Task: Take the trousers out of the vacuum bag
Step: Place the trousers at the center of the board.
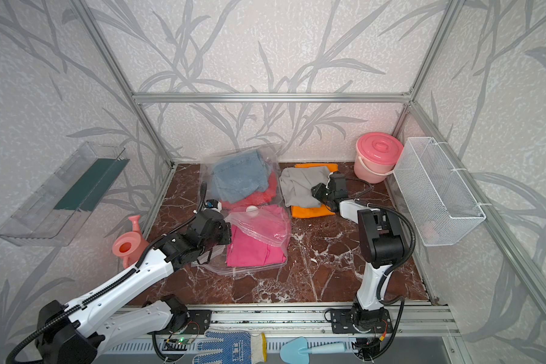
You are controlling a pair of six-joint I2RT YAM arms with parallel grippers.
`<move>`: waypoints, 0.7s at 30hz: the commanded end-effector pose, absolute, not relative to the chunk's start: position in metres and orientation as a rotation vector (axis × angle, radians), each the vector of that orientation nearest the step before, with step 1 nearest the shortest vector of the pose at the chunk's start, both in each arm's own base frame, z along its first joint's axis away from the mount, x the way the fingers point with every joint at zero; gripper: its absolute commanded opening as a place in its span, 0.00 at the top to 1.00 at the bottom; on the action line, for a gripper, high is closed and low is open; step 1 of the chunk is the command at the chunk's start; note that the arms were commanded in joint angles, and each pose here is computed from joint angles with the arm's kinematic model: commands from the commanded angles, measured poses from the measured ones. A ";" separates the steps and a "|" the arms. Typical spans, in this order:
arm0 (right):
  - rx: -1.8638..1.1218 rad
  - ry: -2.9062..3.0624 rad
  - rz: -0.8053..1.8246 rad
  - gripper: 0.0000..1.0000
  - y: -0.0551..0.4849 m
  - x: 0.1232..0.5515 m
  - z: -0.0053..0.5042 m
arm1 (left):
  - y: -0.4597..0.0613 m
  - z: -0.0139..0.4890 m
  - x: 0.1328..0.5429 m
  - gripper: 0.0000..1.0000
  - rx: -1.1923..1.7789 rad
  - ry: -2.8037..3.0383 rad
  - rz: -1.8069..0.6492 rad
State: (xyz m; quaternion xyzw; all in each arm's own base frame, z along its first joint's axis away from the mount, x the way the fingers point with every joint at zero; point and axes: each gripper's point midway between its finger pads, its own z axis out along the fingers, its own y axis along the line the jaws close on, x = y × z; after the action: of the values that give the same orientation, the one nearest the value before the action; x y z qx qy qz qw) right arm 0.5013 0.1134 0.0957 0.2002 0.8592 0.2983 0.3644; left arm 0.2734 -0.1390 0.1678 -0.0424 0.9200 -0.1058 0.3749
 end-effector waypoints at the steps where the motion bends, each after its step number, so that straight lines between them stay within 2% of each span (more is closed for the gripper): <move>1: 0.531 2.138 0.708 0.42 0.098 0.500 0.132 | -0.136 0.181 0.277 1.00 -0.142 2.323 -0.273; 3: 0.546 2.137 0.673 0.38 0.092 0.495 0.141 | -0.136 0.181 0.277 1.00 -0.145 2.323 -0.275; 9: 0.589 2.127 0.599 0.37 0.076 0.468 0.150 | -0.136 0.182 0.278 1.00 -0.145 2.321 -0.278; 17: 0.628 2.188 0.606 0.37 0.077 0.453 0.115 | -0.138 0.181 0.278 1.00 -0.142 2.324 -0.287; 21: 0.665 2.223 0.617 0.43 0.078 0.446 0.094 | -0.137 0.182 0.277 1.00 -0.147 2.317 -0.289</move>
State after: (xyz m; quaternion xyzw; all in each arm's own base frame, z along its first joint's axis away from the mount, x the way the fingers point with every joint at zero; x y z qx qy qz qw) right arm 0.4482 0.0804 0.1055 0.2456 0.8631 0.2411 0.3696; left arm 0.2731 -0.1397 0.1677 -0.0418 0.9203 -0.1075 0.3738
